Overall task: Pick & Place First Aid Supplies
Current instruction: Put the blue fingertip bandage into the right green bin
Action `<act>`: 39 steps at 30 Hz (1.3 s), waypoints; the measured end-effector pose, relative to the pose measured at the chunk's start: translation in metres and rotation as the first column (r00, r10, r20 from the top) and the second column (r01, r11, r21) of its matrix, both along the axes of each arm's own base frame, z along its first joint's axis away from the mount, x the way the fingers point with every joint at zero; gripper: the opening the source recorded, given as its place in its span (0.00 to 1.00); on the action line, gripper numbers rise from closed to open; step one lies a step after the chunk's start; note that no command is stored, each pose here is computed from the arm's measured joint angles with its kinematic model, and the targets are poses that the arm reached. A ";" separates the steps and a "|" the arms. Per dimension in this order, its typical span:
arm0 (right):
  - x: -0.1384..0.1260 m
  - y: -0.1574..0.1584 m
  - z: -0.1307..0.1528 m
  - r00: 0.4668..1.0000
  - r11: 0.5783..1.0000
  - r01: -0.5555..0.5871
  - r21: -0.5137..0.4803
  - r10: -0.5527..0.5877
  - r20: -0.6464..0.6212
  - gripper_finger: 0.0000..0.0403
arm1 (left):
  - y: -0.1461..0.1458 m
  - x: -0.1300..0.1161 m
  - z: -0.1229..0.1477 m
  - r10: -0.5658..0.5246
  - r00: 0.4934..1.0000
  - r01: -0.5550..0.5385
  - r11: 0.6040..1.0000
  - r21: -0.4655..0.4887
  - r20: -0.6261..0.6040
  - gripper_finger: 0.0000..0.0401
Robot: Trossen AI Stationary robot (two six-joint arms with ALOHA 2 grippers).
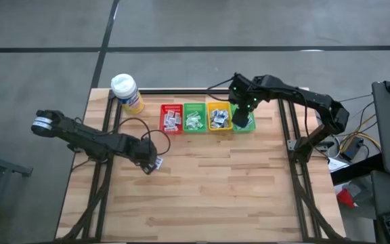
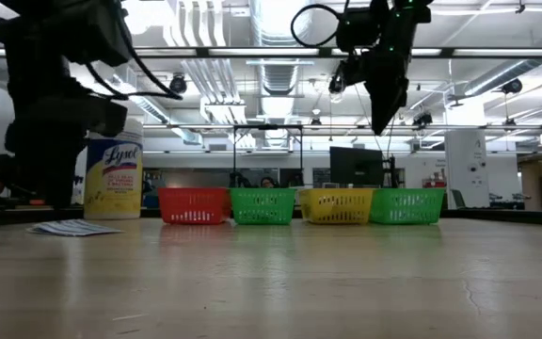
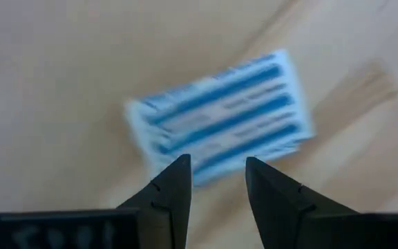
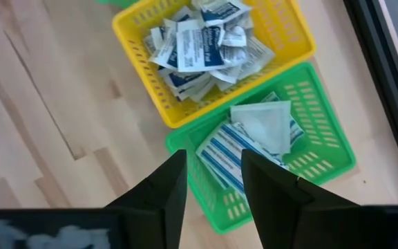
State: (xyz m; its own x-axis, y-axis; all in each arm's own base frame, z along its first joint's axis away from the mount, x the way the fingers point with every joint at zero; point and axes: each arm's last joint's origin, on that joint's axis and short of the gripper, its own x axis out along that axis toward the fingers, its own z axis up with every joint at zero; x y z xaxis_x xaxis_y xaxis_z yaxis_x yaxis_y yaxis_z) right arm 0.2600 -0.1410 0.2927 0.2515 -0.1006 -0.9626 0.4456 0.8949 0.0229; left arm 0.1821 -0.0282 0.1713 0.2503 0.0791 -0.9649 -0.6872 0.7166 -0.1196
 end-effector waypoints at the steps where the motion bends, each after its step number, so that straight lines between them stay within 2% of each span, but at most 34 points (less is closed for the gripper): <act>1: 0.001 0.001 0.000 1.000 1.000 -0.002 -0.001 0.002 0.003 0.34 | -0.001 0.002 0.000 0.049 0.999 -0.048 0.997 -0.054 0.017 0.33; 3: 0.003 0.003 0.000 1.000 1.000 0.000 -0.001 0.000 0.016 0.35 | -0.003 0.006 0.002 0.115 0.992 -0.107 0.987 -0.121 0.057 0.32; 5: 0.005 0.003 0.001 1.000 1.000 -0.005 -0.007 0.005 0.027 0.35 | -0.005 0.011 0.003 0.138 0.984 -0.122 0.982 -0.147 0.110 0.32; 7: 0.006 0.003 0.001 0.999 1.000 -0.006 -0.013 0.007 0.038 0.35 | -0.004 0.014 0.005 0.149 0.978 -0.131 0.983 -0.129 0.146 0.32; 13: 0.008 0.002 0.002 0.998 1.000 -0.004 -0.022 0.005 0.056 0.34 | -0.002 0.012 0.004 0.186 0.972 -0.176 0.981 -0.079 0.142 0.32; 19: 0.008 0.002 0.002 0.998 1.000 -0.001 -0.023 0.002 0.060 0.32 | -0.004 0.027 -0.003 0.168 0.966 -0.151 0.983 -0.100 0.198 0.32; 26: 0.008 0.002 0.002 0.998 1.000 0.003 -0.022 -0.002 0.061 0.31 | -0.008 0.037 -0.027 0.147 0.984 -0.136 0.984 -0.112 0.097 0.32; 29: 0.008 0.002 0.002 0.998 1.000 0.003 -0.022 -0.002 0.061 0.30 | -0.009 0.042 -0.031 0.145 0.984 -0.133 0.984 -0.123 0.100 0.32; 39: 0.008 0.002 0.002 0.998 1.000 -0.011 -0.029 0.012 0.062 0.31 | -0.012 0.060 -0.013 0.097 0.975 -0.073 0.989 -0.127 0.198 0.32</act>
State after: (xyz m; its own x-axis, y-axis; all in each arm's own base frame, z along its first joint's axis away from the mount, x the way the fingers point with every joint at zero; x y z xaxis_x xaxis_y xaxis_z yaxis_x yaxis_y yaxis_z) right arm 0.2683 -0.1391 0.2944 0.3124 -0.1245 -0.9418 0.4338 0.9007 0.0248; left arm 0.2422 -0.0402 0.1582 0.4393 -0.0031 -0.8983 -0.6975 0.6290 -0.3433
